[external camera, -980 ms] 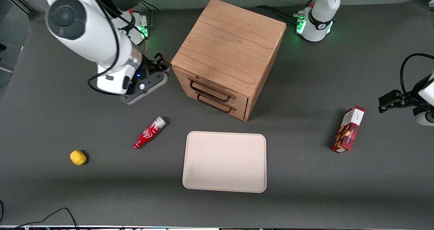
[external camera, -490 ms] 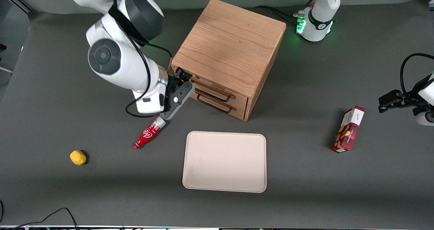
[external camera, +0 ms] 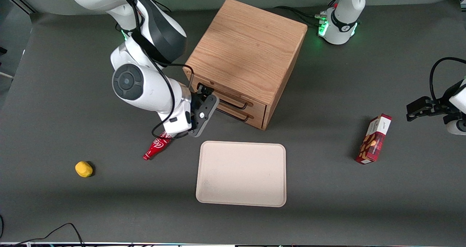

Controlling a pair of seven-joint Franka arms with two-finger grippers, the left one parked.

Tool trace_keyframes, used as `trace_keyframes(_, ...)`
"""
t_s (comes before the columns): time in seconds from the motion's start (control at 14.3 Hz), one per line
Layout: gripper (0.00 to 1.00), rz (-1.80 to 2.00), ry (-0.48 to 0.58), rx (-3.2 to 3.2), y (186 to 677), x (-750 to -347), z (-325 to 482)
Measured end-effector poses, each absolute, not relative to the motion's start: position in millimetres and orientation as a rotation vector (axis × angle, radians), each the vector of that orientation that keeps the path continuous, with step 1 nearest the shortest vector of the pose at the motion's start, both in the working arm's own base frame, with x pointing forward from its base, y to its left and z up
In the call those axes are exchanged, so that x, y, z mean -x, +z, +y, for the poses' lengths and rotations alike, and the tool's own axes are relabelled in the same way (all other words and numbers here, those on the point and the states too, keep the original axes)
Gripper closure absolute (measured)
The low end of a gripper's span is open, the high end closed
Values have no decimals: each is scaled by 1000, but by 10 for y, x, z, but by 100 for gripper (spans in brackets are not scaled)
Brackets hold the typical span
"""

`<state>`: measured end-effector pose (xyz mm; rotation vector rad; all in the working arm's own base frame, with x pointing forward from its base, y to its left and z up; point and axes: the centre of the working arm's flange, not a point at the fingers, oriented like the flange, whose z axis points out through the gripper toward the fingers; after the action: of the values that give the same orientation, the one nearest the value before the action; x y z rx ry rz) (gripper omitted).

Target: Open upper drawer

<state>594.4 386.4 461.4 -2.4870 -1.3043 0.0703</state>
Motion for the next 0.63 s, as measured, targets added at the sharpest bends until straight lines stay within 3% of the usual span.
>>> trace_keyframes(0.63, 0, -1322, 54, 2443, 4012, -5731, 4233)
